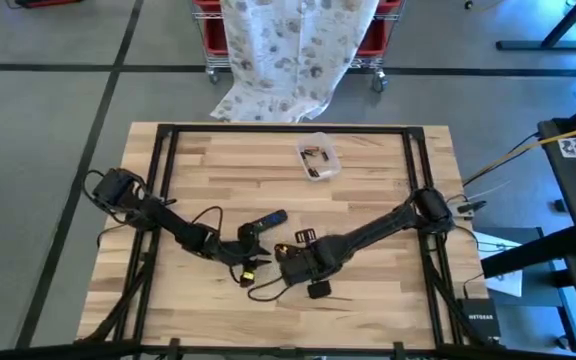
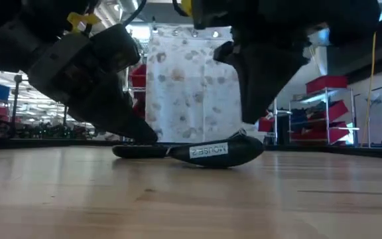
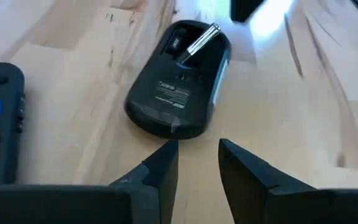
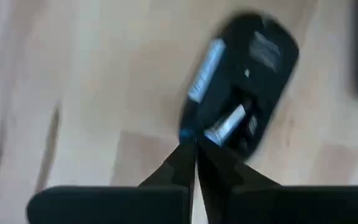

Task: Insert battery
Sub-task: Insert the white battery into the wireless mouse

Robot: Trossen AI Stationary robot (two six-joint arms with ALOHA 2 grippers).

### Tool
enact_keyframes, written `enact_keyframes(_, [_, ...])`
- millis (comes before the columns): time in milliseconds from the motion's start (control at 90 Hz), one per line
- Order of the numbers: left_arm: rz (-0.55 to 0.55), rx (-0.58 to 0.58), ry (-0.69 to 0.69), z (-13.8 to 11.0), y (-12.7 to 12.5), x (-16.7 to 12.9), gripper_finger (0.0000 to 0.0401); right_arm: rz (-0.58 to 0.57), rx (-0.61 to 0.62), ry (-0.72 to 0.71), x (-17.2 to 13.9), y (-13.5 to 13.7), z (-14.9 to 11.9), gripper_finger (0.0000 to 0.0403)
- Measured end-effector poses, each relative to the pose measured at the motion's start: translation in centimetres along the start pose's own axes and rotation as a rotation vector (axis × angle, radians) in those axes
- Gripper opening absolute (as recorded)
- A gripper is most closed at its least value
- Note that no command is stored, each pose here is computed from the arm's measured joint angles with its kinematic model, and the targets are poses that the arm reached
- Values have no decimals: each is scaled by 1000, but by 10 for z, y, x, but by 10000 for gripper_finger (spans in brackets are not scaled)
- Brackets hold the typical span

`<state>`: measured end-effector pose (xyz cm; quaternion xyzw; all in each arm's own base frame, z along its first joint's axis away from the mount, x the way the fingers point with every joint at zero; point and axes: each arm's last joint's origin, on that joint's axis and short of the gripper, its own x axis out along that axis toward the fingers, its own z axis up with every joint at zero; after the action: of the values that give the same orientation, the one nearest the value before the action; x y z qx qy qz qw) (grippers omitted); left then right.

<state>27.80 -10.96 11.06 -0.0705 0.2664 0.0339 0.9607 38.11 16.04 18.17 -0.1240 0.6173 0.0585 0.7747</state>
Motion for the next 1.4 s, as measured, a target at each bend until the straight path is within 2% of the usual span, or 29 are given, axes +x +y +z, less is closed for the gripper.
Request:
enact_keyframes(133, [1,1,1,0,0,0,96,-11,68,-17,7,3,-2,35])
enact_keyframes(400, [3,1,-1,0,0,0,96,-115,156,-22,7,-1,-4,182])
enact_keyframes(533, [9,3,-3,0,0,0,96,-181,170,-34,6,-3,-4,205])
enact_keyframes(733, [18,12,-4,0,2,1,96,-210,143,-3,7,-10,-6,187])
enact_keyframes(1056, [18,16,-4,0,2,1,96,-119,177,38,15,-39,-4,130])
enact_keyframes(1189, [18,17,-3,0,2,1,96,-70,199,41,16,-46,-3,95])
enact_keyframes(1400, [19,17,-2,0,2,1,96,-69,195,29,17,-47,-2,14])
